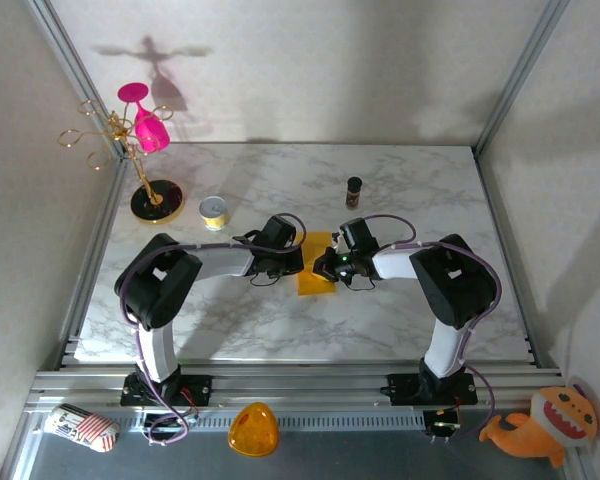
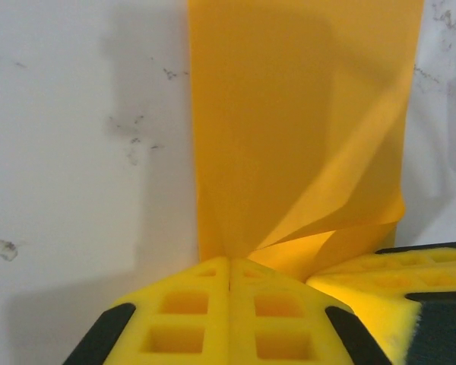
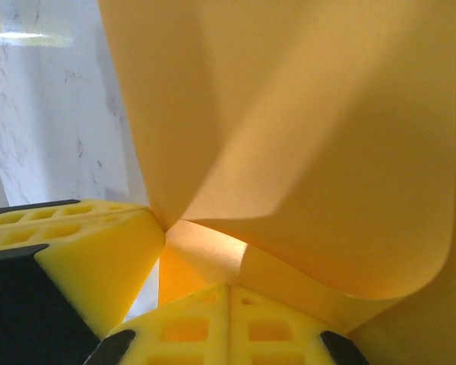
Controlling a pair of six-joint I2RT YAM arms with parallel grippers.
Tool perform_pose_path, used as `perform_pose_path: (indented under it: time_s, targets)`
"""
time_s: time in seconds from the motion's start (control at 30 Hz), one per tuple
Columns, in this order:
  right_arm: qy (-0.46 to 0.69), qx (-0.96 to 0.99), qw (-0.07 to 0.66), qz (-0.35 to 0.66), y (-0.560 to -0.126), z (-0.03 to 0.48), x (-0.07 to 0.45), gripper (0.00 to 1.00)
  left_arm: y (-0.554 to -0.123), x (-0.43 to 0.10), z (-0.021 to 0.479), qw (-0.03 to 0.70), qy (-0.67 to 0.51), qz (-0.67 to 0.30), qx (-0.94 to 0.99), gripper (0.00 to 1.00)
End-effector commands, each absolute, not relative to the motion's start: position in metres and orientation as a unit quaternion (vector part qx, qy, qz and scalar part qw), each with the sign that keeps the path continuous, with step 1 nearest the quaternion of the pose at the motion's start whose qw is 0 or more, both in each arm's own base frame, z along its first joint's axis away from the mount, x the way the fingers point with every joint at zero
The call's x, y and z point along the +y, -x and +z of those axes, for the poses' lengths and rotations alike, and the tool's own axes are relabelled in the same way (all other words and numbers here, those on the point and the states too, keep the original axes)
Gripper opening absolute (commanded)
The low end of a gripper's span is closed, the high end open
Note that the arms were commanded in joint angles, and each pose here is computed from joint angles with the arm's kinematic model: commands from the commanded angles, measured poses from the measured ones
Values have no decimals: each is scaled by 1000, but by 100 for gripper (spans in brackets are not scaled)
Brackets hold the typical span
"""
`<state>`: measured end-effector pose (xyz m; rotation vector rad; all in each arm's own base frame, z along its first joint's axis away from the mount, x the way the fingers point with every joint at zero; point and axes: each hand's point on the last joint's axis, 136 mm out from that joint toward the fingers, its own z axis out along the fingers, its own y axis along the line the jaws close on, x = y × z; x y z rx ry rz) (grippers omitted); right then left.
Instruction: Fold a paper plane with a square sheet of paper (pick it up from the middle)
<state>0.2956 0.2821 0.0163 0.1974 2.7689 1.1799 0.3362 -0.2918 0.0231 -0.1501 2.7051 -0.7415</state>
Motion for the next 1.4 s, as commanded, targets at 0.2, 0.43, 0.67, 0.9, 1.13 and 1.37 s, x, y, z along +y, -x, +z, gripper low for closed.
perform_pose_path:
  time_s: [0.2,0.43,0.67,0.9,1.13,1.37]
  targets:
    - [-113,942,26,314,-279,-23,257,4,-310,-306,64,166,101,-322,927,9]
    - [-121,947,15,297,-277,-27,253,3,-279,-314,46,120,114,-326,931,8]
    - [-124,948,7,292,-276,-31,253,3,-274,-319,31,107,114,-317,935,8]
    - [-125,949,4,289,-275,-32,252,3,-272,-310,17,104,116,-289,945,8]
    - [-124,950,3,286,-275,-32,252,3,-268,-305,10,101,116,-280,948,7]
    - [-123,951,2,285,-275,-33,251,3,-265,-300,4,98,116,-270,951,7]
